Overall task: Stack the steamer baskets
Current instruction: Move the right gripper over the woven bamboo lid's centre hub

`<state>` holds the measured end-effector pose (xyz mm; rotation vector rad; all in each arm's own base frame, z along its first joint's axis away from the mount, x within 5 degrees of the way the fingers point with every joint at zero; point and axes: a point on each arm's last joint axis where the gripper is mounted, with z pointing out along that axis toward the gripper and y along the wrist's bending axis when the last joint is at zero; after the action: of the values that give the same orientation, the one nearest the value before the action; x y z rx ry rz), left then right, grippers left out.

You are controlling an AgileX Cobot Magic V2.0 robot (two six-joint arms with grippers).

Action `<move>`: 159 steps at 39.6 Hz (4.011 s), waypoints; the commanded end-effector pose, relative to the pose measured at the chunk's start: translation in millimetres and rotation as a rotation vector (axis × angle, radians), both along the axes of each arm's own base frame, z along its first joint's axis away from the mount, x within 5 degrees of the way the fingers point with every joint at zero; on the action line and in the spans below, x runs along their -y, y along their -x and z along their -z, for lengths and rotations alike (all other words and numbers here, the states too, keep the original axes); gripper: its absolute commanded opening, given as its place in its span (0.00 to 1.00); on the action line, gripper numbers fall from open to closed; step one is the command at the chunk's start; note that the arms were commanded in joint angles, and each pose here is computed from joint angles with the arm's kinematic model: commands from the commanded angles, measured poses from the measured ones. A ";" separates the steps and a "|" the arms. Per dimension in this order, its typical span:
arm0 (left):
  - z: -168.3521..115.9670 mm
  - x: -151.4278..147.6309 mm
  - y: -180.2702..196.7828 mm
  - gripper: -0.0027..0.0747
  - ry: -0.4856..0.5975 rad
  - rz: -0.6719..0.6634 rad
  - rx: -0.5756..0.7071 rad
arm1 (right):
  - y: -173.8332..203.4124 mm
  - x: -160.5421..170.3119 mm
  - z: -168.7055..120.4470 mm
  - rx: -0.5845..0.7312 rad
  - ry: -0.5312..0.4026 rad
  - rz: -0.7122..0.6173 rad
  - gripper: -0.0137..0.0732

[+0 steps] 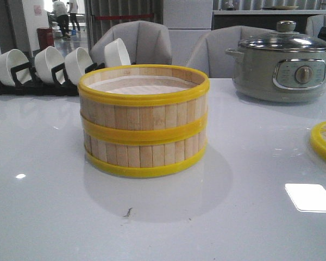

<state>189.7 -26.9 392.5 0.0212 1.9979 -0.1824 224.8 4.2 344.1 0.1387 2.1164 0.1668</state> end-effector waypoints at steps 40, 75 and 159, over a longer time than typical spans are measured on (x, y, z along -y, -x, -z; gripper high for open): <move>74.6 -11.3 66.9 0.14 -0.013 -0.016 0.086 | 1.2 -0.1 -17.3 0.070 -0.017 0.005 0.63; 74.6 -11.3 66.9 0.14 -0.013 -0.016 0.086 | 12.8 0.0 0.2 -0.158 0.038 -0.032 0.60; 74.6 -11.3 66.9 0.14 -0.013 -0.016 0.086 | -156.6 105.3 110.8 -0.526 0.061 0.193 0.58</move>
<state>119.6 -15.3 300.6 0.0318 2.0282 -0.1409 378.9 -95.9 205.7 0.4028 2.7172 -0.0242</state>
